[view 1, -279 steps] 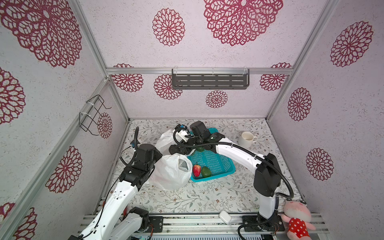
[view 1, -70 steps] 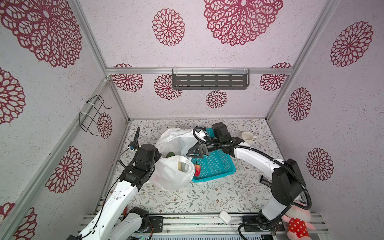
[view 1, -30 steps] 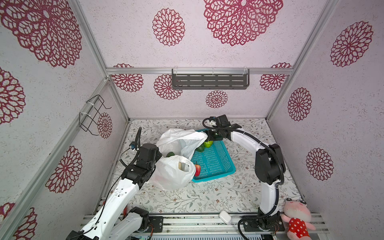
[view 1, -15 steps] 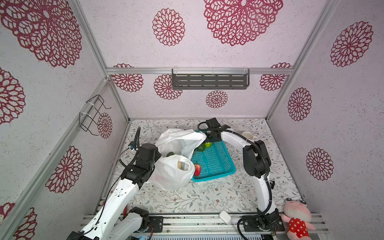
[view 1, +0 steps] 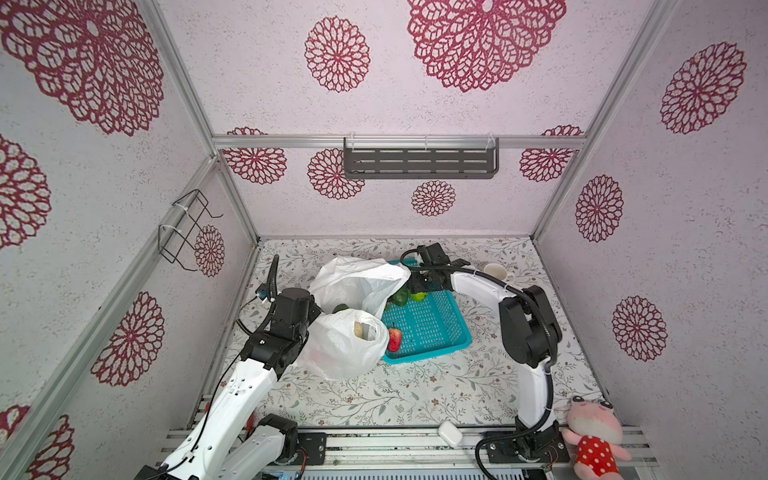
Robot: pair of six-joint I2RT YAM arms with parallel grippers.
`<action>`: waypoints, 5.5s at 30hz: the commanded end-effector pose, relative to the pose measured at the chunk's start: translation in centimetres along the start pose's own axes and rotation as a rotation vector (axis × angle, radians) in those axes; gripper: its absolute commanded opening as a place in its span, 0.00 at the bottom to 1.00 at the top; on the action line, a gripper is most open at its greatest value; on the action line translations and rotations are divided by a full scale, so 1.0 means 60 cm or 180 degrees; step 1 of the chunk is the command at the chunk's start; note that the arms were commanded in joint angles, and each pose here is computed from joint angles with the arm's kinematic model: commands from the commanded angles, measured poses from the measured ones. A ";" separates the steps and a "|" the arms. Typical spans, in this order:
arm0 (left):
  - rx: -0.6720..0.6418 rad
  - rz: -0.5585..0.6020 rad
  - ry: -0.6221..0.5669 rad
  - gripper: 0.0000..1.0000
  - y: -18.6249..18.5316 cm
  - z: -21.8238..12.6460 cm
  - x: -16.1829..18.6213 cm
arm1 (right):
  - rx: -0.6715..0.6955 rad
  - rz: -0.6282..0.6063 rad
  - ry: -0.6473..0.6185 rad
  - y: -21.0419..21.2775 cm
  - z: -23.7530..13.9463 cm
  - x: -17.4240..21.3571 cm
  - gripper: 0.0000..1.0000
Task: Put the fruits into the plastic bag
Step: 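Lift the lime green fruit and carry it into the white bag, then open the right gripper in the bag and withdraw toward the basket, then move the right gripper over the basket toward the red-yellow peach, then lower the right gripper and grasp the red-yellow peach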
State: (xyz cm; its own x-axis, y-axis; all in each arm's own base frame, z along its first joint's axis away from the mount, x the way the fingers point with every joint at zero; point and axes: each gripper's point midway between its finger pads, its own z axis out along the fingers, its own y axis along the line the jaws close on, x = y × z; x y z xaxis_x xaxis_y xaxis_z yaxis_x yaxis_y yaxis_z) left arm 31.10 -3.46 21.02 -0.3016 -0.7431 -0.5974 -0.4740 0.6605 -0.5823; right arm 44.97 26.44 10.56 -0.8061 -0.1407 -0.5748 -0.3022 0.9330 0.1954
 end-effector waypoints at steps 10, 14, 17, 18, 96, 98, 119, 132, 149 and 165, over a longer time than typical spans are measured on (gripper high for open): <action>0.0115 -0.0040 -0.0093 0.00 -0.022 -0.009 -0.023 | -0.1974 -0.0540 -0.0850 0.184 -0.314 0.065 0.45; 0.0144 0.0005 -0.0072 0.00 -0.032 -0.007 -0.025 | -0.2681 -0.0972 -0.0841 0.254 -0.399 0.102 0.47; 0.0166 0.0004 -0.0053 0.00 -0.037 -0.007 -0.025 | -0.2923 -0.1170 -0.0836 0.294 -0.424 0.096 0.48; 0.0174 -0.0009 -0.0051 0.00 -0.037 -0.008 -0.025 | -0.2944 -0.1197 -0.0876 0.306 -0.424 0.086 0.49; 0.0009 -0.0082 0.0137 0.00 0.001 -0.007 0.009 | -0.1955 -0.0399 -0.0948 0.232 -0.066 -0.121 0.86; -0.0002 -0.0077 0.0139 0.00 0.002 -0.006 0.010 | -0.1928 -0.0398 -0.0933 0.229 -0.059 -0.124 0.87; -0.0056 -0.0103 0.0171 0.00 0.000 0.002 0.012 | -0.2241 -0.0300 -0.1031 0.248 -0.085 -0.131 0.05; -0.0086 -0.0064 0.0084 0.00 -0.005 -0.010 -0.013 | -0.2728 -0.0854 -0.1776 0.305 -0.363 -0.193 0.00; 0.0060 -0.0040 0.0087 0.00 -0.020 -0.012 -0.017 | -0.2000 -0.0582 -0.2141 0.210 -0.434 -0.177 0.79; 0.0070 0.0017 0.0157 0.00 -0.033 0.008 -0.013 | -0.1466 -0.1007 0.0175 0.164 -0.181 0.200 0.77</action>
State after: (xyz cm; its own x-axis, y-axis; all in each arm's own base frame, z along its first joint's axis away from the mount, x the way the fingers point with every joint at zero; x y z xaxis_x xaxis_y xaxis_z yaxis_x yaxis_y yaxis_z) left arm 31.81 -4.18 20.39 -0.3815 -0.7342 -0.5615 -0.4852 0.6762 -0.5544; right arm 29.13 29.39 16.67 -0.6729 -0.2634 -0.6912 -0.6500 0.6567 0.3825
